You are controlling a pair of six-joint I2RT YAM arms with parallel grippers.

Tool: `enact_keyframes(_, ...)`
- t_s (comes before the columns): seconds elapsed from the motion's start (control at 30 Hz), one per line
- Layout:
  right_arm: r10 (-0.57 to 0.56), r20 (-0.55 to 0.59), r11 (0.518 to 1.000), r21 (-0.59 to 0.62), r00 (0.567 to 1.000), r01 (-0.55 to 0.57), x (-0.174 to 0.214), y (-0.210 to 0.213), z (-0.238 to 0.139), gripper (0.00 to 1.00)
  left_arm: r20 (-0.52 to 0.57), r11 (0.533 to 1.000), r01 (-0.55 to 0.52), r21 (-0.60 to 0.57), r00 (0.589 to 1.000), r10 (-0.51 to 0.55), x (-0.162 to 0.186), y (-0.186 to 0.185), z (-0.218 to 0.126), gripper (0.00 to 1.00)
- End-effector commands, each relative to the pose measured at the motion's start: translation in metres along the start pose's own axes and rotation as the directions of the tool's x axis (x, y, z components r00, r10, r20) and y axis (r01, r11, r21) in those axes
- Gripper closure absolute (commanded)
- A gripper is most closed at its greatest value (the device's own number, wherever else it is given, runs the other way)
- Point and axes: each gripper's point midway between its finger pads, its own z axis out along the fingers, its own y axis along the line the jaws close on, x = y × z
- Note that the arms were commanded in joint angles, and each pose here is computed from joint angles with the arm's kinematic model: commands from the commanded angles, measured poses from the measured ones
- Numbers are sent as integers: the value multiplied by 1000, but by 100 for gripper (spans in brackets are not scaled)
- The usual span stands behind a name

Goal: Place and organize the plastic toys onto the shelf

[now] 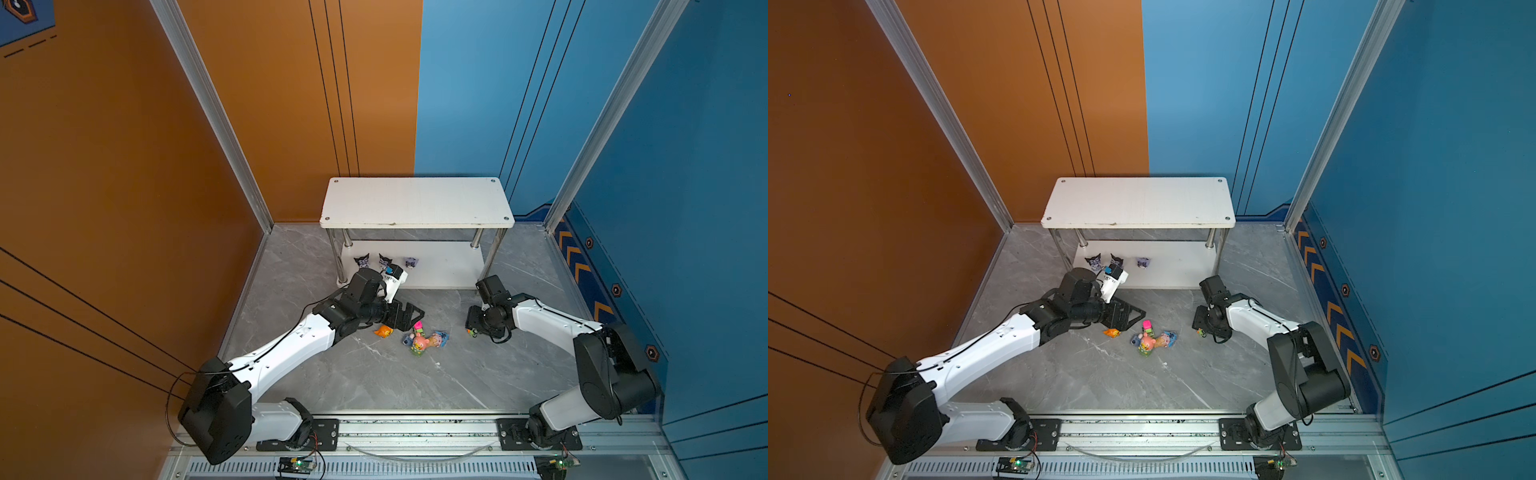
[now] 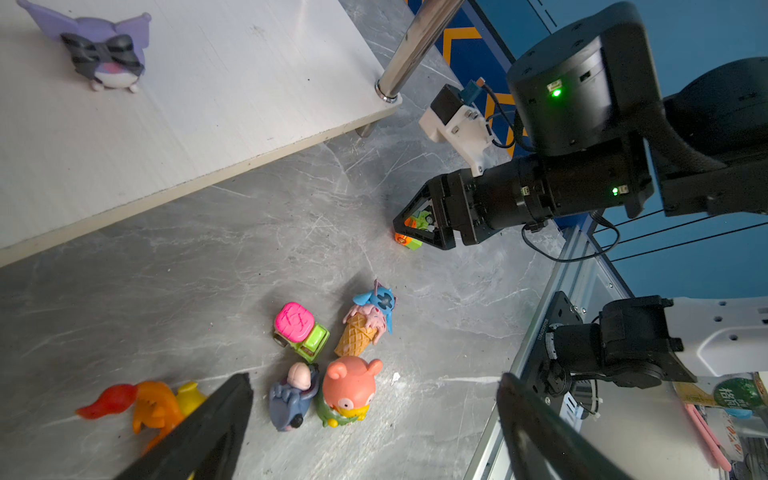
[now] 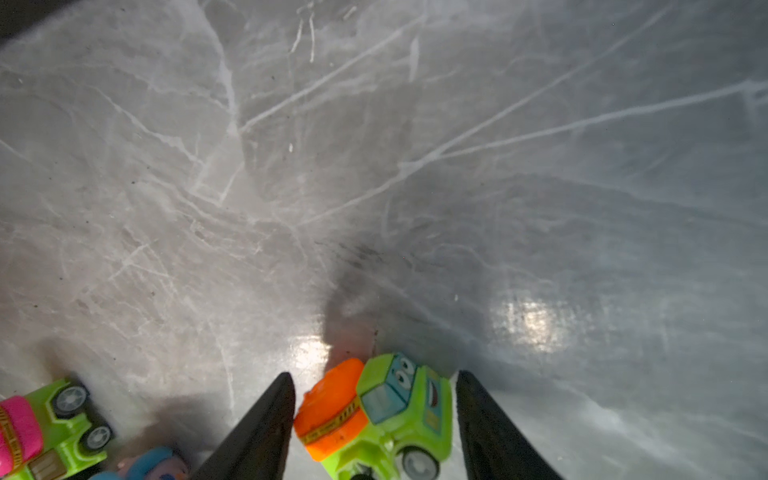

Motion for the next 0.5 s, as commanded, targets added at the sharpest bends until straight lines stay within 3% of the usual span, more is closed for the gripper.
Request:
enact_keyframes(0.0,7,9,1000,-16,1000,-7,-6,6,0,40,1,1000,-9,5,1000,9,2,3,-2,7)
enact_keyframes(0.27,-16,26,999,-45,1000,17,-12,13,-4,56,0,1000,-4,9,1000,4,2,4,-2,7)
enact_keyframes(0.47,-35,51,992,-122,998,41,-17,29,-13,61,-1,1000,-2,9,1000,2,3,5,-2,7)
